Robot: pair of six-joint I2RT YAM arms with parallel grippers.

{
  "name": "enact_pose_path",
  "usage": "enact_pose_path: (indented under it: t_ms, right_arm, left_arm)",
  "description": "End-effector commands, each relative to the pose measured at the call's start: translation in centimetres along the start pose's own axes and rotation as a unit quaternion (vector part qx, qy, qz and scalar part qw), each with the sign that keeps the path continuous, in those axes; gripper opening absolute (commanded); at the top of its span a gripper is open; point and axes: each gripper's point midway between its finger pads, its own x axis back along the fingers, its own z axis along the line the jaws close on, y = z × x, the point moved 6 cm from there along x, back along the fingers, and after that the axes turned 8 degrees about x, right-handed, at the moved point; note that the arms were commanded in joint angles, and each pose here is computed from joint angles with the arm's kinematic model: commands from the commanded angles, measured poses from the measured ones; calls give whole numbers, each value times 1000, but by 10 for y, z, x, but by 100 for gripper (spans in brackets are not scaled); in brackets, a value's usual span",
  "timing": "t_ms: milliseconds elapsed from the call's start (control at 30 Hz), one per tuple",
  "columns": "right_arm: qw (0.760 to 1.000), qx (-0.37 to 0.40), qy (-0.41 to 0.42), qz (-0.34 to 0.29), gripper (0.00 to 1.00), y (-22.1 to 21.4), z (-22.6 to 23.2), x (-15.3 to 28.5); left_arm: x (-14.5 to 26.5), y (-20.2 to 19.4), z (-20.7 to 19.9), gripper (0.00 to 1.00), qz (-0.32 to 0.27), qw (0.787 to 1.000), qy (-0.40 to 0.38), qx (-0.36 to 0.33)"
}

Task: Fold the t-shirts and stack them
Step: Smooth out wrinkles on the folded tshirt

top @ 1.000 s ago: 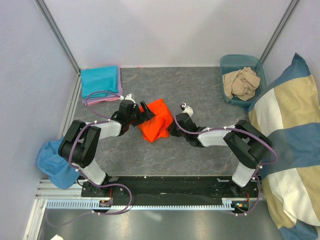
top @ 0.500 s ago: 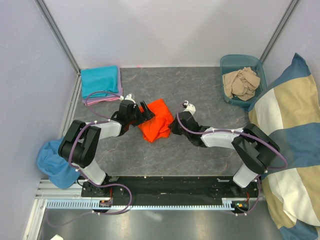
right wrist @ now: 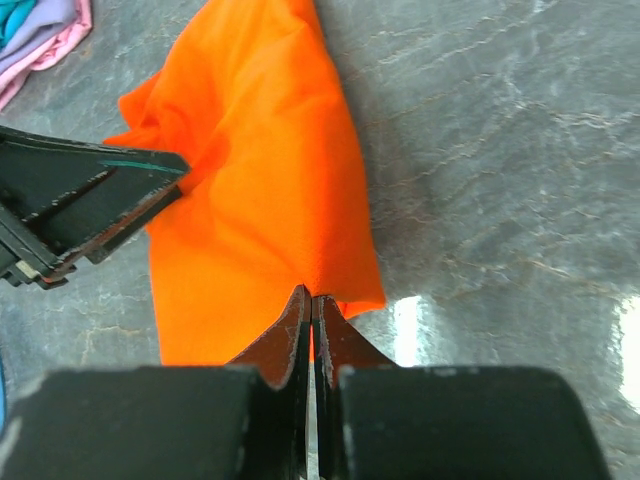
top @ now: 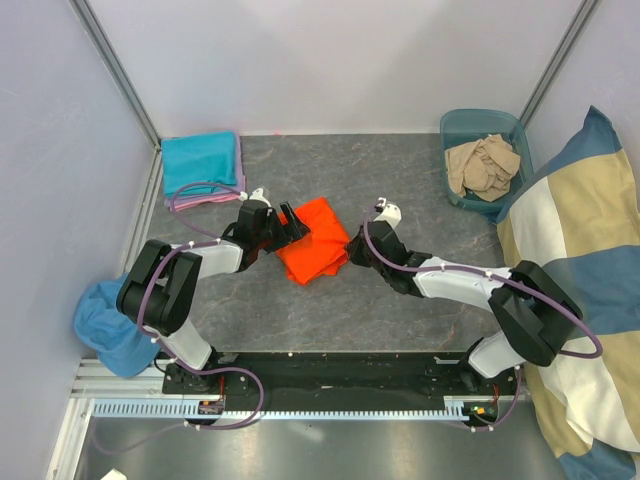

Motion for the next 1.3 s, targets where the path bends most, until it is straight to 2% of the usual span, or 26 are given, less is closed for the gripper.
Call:
enact_pose_path:
  t_ms: [0, 300, 467, 567, 600, 800, 1100, 1267]
  right_arm:
    - [1000, 0, -23, -16, 2, 5, -9, 8]
    - [999, -4, -45, 12, 2, -12, -24, 13]
    - [997, 3, -57, 55, 6, -34, -35, 13]
    - [994, 9, -59, 87, 20, -48, -40, 13]
    - [994, 10, -60, 93, 37, -50, -41, 14]
    - [993, 14, -83, 87, 67, -42, -51, 36]
    - [995, 44, -91, -2, 82, 14, -42, 70]
    - [993, 67, -98, 8, 85, 15, -39, 59]
  left_arm:
    - [0, -23, 41, 93, 34, 995, 87, 14]
    - [-1, -23, 42, 93, 36, 995, 90, 14]
    - [-2, -23, 42, 93, 37, 995, 89, 16]
    - [-1, -22, 41, 93, 36, 995, 87, 16]
    - [0, -22, 40, 93, 35, 996, 86, 16]
    - [11, -12, 26, 93, 19, 997, 69, 15]
    - [58, 13, -23, 93, -10, 1000, -8, 12]
    - [88, 21, -46, 93, -24, 998, -53, 8]
